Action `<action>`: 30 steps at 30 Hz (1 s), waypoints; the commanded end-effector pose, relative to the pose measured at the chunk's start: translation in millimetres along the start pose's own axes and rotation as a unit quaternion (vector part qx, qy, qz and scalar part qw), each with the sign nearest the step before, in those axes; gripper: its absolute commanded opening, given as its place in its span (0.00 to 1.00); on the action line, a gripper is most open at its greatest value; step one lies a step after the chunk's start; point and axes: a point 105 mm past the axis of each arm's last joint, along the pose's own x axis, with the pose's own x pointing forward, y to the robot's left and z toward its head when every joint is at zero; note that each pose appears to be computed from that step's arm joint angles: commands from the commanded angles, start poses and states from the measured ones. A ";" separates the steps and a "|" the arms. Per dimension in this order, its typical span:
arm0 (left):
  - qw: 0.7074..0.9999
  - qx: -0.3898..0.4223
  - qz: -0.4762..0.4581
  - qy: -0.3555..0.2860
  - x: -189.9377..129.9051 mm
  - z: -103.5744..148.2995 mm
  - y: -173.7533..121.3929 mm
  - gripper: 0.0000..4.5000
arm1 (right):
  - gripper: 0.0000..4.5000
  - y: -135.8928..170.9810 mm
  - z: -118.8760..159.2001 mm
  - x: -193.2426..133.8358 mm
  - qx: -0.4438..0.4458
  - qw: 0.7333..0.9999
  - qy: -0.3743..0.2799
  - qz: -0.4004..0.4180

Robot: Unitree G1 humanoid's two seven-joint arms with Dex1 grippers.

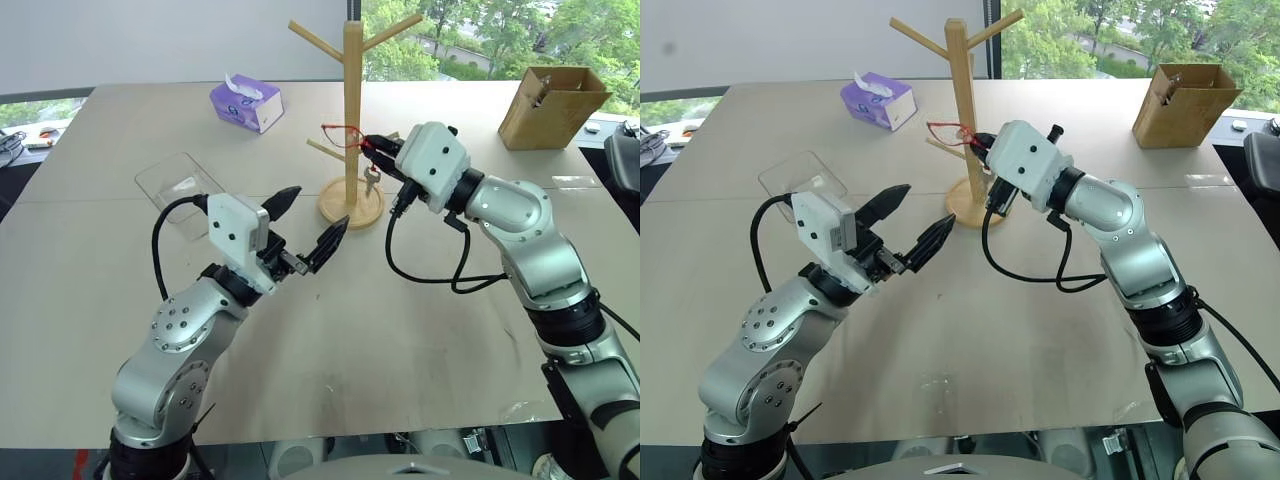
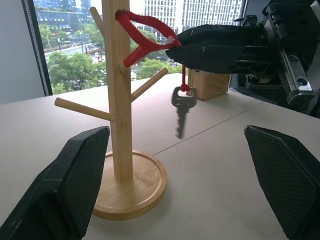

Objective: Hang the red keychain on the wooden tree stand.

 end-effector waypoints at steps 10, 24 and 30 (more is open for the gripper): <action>0.998 0.022 0.000 -0.052 4.5 30.6 2.3 1.00 | 0.01 -10.5 -4.1 -1.7 -0.019 0.999 0.016 -0.031; 0.998 0.016 0.004 -0.053 5.2 29.6 2.0 1.00 | 0.01 -17.6 -20.3 10.0 0.000 0.997 0.038 -0.066; 0.999 0.013 0.005 -0.053 6.4 28.3 1.4 1.00 | 0.22 -21.8 -25.8 13.2 0.015 0.996 0.040 -0.084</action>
